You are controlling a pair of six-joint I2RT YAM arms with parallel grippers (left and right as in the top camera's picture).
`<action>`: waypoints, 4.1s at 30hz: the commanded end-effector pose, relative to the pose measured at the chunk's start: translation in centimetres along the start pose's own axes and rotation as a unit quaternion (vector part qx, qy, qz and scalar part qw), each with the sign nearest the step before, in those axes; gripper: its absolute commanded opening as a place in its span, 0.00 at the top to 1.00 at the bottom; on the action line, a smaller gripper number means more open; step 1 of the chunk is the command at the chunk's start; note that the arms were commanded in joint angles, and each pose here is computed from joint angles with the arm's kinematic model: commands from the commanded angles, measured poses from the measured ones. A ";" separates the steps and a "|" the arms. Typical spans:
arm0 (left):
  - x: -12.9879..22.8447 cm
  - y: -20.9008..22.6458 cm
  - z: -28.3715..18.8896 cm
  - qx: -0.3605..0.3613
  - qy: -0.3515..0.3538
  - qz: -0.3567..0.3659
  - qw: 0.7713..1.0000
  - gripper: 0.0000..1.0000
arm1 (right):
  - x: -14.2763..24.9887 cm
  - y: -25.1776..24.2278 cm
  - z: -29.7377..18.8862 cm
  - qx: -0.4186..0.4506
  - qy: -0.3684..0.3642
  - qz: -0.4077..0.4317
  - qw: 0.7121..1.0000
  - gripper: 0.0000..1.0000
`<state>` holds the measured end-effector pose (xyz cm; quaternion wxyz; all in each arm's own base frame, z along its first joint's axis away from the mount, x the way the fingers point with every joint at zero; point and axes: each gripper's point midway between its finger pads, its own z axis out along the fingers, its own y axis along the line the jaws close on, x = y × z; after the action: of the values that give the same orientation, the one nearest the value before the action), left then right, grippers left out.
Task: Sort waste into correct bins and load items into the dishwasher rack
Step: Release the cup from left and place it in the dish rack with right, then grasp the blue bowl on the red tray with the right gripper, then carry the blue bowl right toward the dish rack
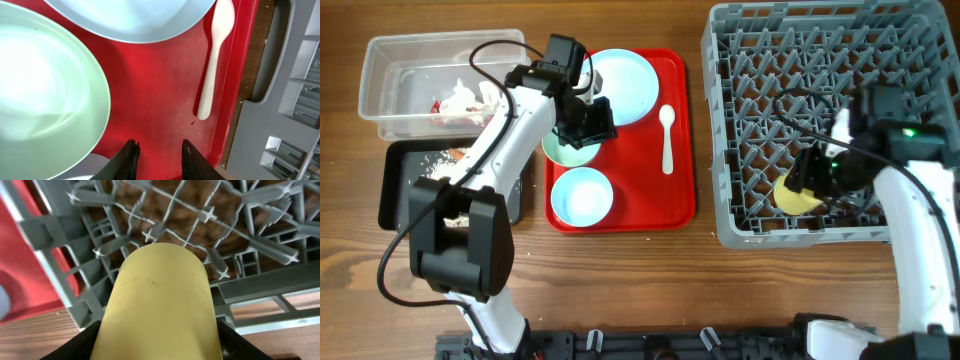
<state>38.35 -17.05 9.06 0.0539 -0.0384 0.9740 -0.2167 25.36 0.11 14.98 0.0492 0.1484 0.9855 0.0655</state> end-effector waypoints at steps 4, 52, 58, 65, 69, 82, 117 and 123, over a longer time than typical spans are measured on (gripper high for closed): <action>-0.4 -0.3 -1.1 -0.002 -0.017 0.006 1.000 0.71 | -0.2 -0.2 3.1 0.046 0.059 -0.005 0.997 0.55; -4.1 3.5 -13.0 -0.045 -0.167 -0.028 0.985 0.62 | -9.1 22.3 -7.8 -0.197 -0.217 -0.192 0.937 0.26; -2.6 8.1 -22.1 -0.124 -0.204 -0.068 0.969 0.57 | -8.7 26.0 -7.7 -0.245 -0.197 -0.219 0.924 0.28; -2.0 12.2 -26.2 -0.178 -0.224 -0.112 0.952 0.06 | -2.0 31.8 0.5 -0.230 -0.074 -0.295 0.924 0.35; -2.0 12.2 -26.2 -0.178 -0.224 -0.112 0.952 0.00 | 2.4 32.6 5.5 -0.190 0.002 -0.324 0.927 0.38; -2.0 12.2 -26.2 -0.177 -0.226 -0.115 0.951 0.00 | 6.8 31.2 16.2 -0.101 0.113 -0.325 0.933 0.51; -2.0 12.2 -26.2 -0.177 -0.226 -0.115 0.951 0.00 | -17.6 12.4 -13.3 0.345 -0.516 0.003 0.784 0.96; -2.0 12.2 -26.2 -0.177 -0.226 -0.115 0.951 0.00 | -27.0 9.7 -10.8 0.437 -0.508 -0.036 0.741 0.96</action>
<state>36.53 4.71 27.05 0.2292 -0.2070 0.9503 -0.0385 50.48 2.21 30.67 0.5343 0.2044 0.7440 -0.3453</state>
